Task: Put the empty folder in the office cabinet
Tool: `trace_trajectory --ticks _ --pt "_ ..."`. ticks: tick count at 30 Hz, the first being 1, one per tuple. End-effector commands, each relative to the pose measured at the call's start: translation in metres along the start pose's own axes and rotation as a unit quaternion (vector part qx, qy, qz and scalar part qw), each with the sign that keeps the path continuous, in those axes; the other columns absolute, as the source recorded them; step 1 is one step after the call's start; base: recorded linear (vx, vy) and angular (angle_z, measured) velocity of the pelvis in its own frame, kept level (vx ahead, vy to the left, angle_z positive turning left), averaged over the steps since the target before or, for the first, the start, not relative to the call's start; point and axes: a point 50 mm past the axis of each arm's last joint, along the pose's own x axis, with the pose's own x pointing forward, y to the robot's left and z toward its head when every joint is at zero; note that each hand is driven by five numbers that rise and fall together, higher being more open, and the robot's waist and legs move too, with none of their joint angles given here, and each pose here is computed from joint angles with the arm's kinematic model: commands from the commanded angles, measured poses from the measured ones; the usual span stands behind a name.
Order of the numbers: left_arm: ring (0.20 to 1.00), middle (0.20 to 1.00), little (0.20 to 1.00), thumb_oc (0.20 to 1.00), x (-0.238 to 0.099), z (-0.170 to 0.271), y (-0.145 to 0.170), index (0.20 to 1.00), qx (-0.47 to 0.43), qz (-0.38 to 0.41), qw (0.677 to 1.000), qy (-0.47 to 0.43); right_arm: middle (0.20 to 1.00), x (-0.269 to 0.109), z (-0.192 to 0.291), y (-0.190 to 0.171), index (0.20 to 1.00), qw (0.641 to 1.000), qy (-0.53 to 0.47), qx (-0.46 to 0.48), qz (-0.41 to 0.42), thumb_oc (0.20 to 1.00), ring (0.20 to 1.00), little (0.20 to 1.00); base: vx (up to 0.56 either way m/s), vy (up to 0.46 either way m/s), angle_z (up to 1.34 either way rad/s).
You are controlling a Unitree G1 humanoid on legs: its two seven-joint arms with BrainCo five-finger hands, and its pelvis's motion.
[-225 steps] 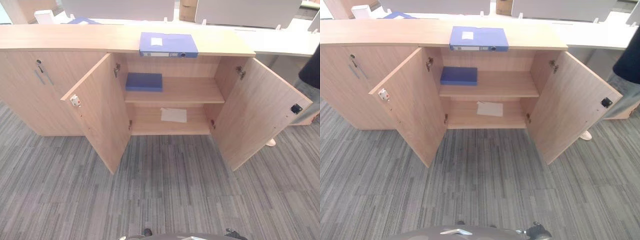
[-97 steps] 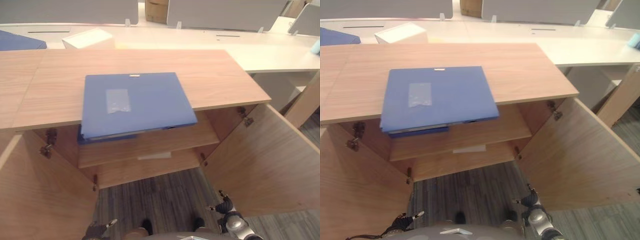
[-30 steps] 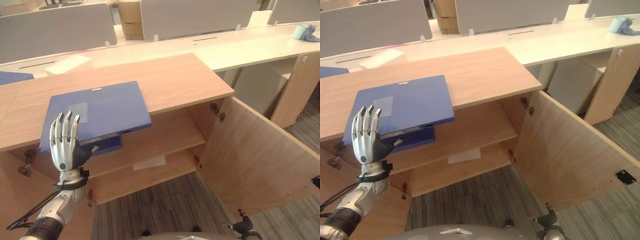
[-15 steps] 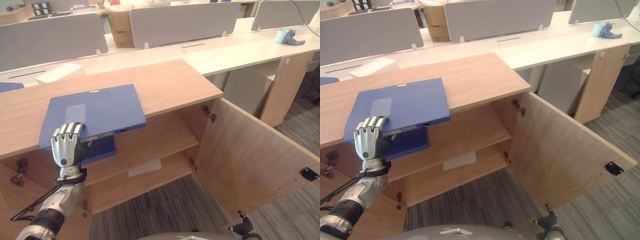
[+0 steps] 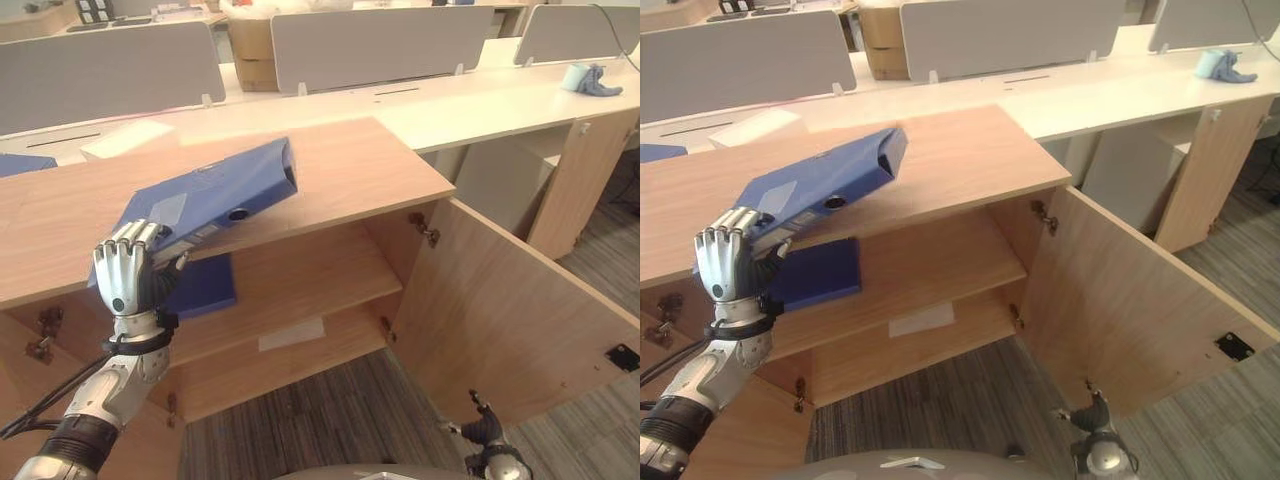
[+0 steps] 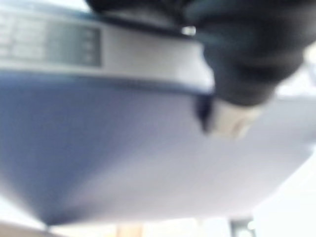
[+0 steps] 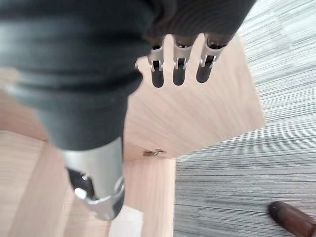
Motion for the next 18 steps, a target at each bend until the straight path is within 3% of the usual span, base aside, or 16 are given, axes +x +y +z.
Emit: trace_trajectory --ticks 1,6,7,12,18 --pt "0.200 0.200 0.200 0.200 0.048 0.013 0.028 0.200 -0.117 0.083 0.989 -0.022 1.000 0.012 0.053 -0.018 1.000 0.993 -0.116 0.008 0.028 1.000 1.000 1.000 -0.01 -0.043 0.15" --pt "0.200 0.200 0.200 0.200 0.056 0.038 0.040 0.200 -0.308 0.080 0.948 -0.020 1.000 0.003 0.100 -0.007 1.000 0.970 -0.221 0.022 0.101 1.000 1.000 1.000 0.00 -0.027 0.11" --pt "0.200 0.200 0.200 0.200 0.056 0.038 0.040 0.200 -0.308 0.080 0.948 -0.020 1.000 0.003 0.100 -0.007 1.000 0.970 -0.221 0.022 0.101 1.000 1.000 1.000 0.00 -0.010 0.15" --pt "0.200 0.200 0.200 0.200 0.046 0.053 0.031 0.200 -0.504 -0.021 0.863 0.003 1.000 -0.013 0.149 -0.002 1.000 0.933 -0.304 0.036 0.190 1.000 1.000 1.000 0.00 -0.005 0.04" --pt "0.200 0.200 0.200 0.200 0.026 0.053 0.022 0.200 -0.605 -0.099 0.790 0.019 1.000 -0.037 0.187 -0.010 1.000 0.886 -0.380 0.031 0.265 1.000 1.000 1.000 0.00 0.004 0.04"
